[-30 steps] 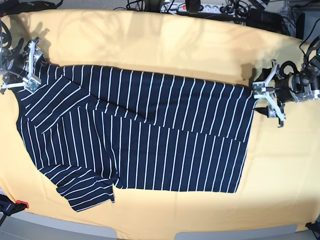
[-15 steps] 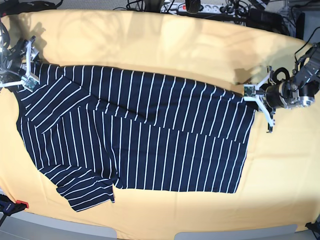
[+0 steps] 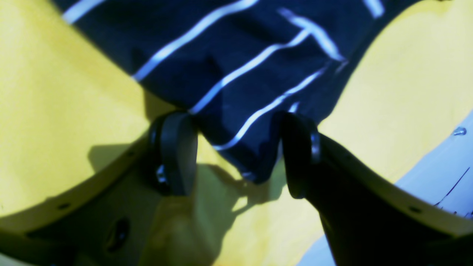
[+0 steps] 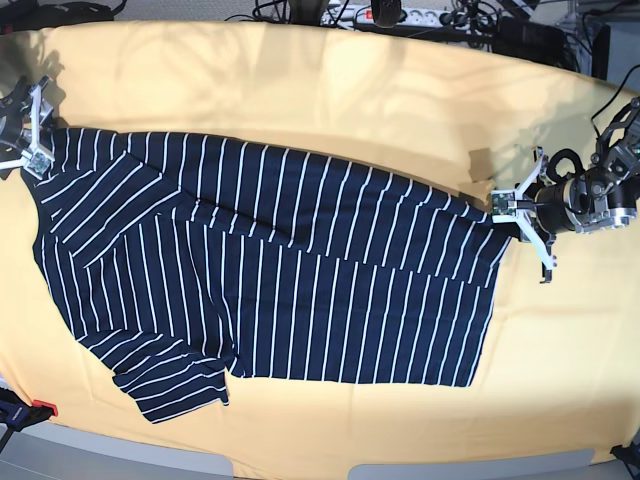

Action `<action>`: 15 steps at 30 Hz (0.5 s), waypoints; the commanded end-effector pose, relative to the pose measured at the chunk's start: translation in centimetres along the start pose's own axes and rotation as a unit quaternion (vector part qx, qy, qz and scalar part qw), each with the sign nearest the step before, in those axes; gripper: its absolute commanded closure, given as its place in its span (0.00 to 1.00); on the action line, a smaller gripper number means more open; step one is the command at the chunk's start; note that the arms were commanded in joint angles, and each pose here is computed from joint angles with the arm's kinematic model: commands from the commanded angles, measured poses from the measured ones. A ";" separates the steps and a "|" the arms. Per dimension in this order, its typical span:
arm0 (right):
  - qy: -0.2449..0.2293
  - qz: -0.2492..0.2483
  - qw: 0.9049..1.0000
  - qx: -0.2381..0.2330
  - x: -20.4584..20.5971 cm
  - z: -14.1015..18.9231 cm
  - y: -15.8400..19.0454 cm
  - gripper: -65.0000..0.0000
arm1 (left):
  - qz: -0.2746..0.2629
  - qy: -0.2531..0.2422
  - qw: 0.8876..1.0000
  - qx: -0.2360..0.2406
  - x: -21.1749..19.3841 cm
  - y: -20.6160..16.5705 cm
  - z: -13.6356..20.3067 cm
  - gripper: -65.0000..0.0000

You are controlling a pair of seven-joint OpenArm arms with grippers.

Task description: Fold the T-shirt properly

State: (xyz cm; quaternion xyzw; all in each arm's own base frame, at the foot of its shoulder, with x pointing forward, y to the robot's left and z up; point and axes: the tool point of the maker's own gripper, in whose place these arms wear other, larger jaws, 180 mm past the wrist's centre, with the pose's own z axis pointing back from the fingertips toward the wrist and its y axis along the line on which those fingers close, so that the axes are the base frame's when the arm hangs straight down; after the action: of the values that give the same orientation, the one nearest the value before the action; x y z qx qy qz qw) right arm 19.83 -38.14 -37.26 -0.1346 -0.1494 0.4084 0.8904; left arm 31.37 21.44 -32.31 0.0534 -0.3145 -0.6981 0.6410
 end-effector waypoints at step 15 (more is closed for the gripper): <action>0.062 0.009 0.998 -0.029 -1.1 2.0 -3.0 1.00 | -0.044 0.009 0.999 0.000 0.6 1.0 2.7 1.00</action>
State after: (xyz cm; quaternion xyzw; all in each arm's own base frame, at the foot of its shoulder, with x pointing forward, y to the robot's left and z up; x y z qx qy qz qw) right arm 19.29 -38.95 -36.30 -0.1472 -0.1064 0.4024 0.8973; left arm 29.99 21.46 -30.94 0.0562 -0.2942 -0.7265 0.6185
